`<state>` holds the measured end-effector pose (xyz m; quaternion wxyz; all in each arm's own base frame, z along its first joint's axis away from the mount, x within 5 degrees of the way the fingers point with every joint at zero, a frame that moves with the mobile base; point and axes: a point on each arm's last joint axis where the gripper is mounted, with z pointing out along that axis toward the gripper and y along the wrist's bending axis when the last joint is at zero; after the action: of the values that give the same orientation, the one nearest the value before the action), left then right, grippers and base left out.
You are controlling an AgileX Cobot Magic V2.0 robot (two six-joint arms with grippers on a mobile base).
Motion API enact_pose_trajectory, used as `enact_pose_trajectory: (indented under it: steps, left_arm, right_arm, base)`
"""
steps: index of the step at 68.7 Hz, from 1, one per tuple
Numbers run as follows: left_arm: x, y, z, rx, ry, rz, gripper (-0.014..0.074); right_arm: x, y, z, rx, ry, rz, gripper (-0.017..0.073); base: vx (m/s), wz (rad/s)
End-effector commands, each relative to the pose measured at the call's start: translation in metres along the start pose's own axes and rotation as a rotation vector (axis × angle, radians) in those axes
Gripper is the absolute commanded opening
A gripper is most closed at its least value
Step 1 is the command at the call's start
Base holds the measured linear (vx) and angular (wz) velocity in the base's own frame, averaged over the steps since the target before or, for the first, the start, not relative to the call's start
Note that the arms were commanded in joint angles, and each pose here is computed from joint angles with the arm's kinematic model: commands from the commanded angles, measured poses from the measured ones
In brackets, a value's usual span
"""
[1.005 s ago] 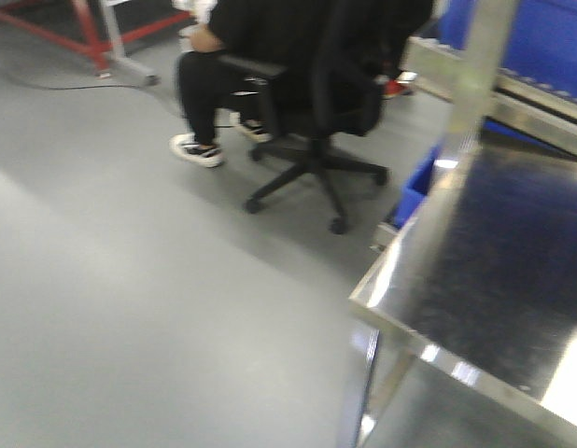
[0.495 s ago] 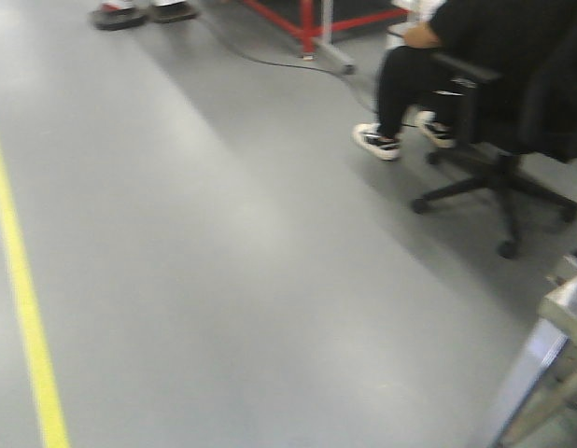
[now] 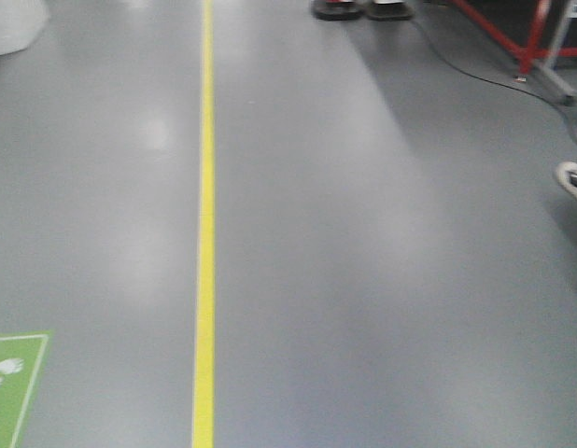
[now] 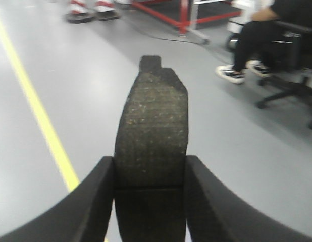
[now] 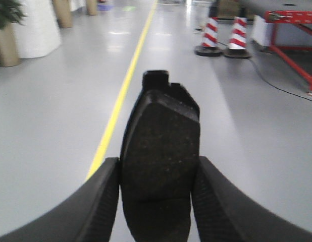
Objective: Move and align brake pads A on conveyor
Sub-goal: 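Drive along the yellow floor line holding a pad in each gripper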
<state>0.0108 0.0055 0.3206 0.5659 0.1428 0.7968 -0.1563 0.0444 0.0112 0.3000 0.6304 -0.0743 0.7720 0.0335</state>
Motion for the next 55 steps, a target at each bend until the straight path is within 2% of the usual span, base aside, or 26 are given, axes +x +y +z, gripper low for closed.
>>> enact_pose_trajectory:
  steps: [1,24,55]
  left_arm:
    - [-0.014,-0.0023,-0.0018,0.023,-0.089,0.003,-0.0006]
    - [-0.0136,-0.0022,-0.0018,0.02,-0.085,0.002,-0.0006]
    - [-0.0136,-0.0022,-0.0018,0.02,-0.085,0.002,-0.0006]
  right_arm:
    - [-0.0175,-0.0023,-0.0034,0.025,-0.12,-0.004,-0.0006]
    - [-0.0175,-0.0023,-0.0034,0.025,-0.12,-0.004,-0.0006]
    - [-0.0175,-0.0023,-0.0034,0.025,-0.12,-0.004,-0.0006]
  base:
    - [-0.01,0.74]
    - [0.06,0.41]
    - [0.24,0.04]
